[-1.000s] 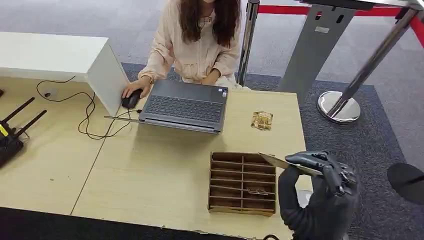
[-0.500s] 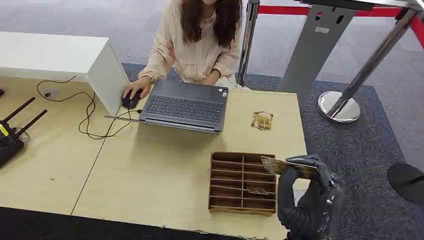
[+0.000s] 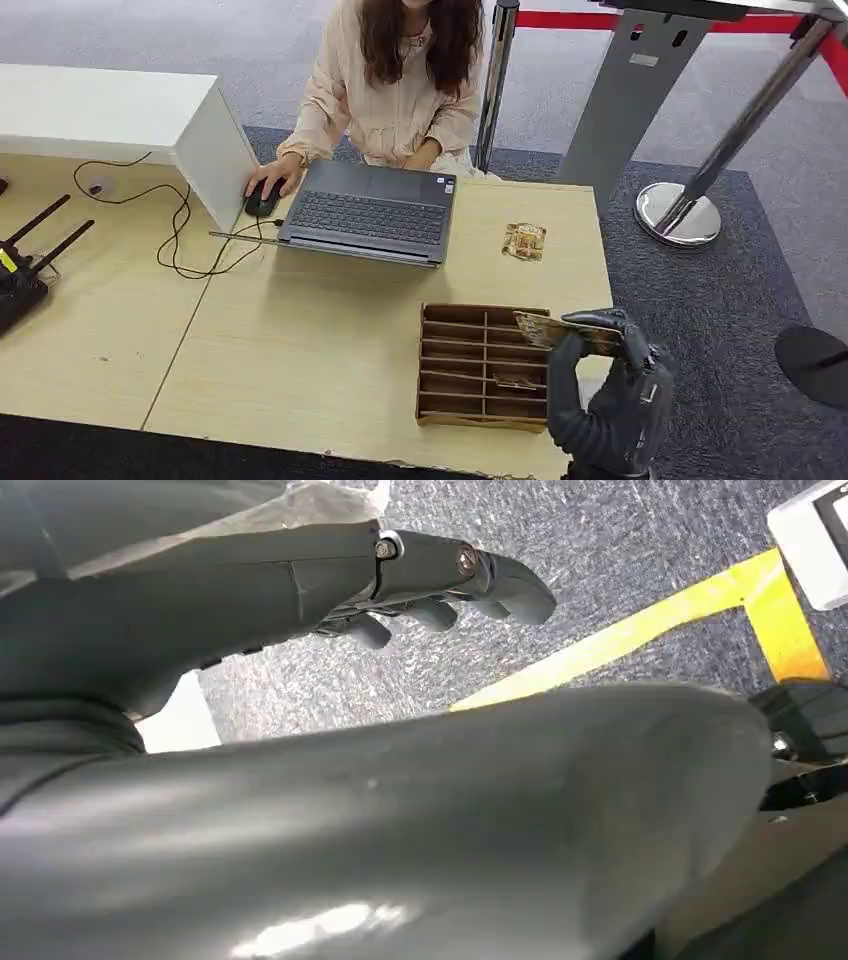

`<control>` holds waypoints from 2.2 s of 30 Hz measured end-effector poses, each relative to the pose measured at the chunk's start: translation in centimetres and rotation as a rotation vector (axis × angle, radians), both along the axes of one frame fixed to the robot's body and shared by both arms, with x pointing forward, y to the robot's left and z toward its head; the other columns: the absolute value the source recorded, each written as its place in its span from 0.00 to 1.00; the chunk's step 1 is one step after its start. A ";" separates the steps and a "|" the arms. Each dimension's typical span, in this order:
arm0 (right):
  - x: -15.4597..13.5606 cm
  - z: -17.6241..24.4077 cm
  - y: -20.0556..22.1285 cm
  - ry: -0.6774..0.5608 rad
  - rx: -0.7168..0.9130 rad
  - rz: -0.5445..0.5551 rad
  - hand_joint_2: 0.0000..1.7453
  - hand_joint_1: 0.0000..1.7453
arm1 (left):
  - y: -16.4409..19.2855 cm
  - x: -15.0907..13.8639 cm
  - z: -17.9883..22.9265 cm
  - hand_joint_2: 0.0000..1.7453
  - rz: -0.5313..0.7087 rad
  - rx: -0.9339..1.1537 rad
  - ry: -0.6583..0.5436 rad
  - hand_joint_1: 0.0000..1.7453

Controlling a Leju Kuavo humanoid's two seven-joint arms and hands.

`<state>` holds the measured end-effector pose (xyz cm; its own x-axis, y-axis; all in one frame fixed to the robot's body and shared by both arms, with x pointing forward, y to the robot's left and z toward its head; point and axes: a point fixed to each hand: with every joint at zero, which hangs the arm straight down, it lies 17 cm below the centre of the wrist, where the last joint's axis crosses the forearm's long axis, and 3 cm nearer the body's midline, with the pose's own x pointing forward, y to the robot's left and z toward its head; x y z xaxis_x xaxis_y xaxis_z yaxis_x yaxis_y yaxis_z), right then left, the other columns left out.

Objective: Pass the card to the sensor for recognition and then transmit it.

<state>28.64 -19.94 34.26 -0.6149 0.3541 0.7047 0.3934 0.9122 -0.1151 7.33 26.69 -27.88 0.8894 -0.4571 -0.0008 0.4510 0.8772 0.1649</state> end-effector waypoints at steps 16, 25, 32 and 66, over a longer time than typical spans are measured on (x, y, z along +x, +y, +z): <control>0.4 0.9 -4.4 0.038 -0.377 -0.470 1.00 1.00 | 0.1 -1.5 0.0 0.00 -0.019 -0.004 0.079 0.00; 0.8 0.0 -7.4 0.073 -0.567 -0.654 1.00 1.00 | 0.9 -1.6 0.0 0.00 -0.027 0.006 0.088 0.00; 1.6 -1.6 -8.5 0.115 -0.632 -0.667 1.00 1.00 | 1.2 -1.7 0.0 0.00 -0.025 0.011 0.093 0.00; 4.2 -16.4 -15.0 0.532 -0.735 -0.687 1.00 1.00 | 1.1 -0.6 0.0 0.00 -0.018 0.007 0.030 0.00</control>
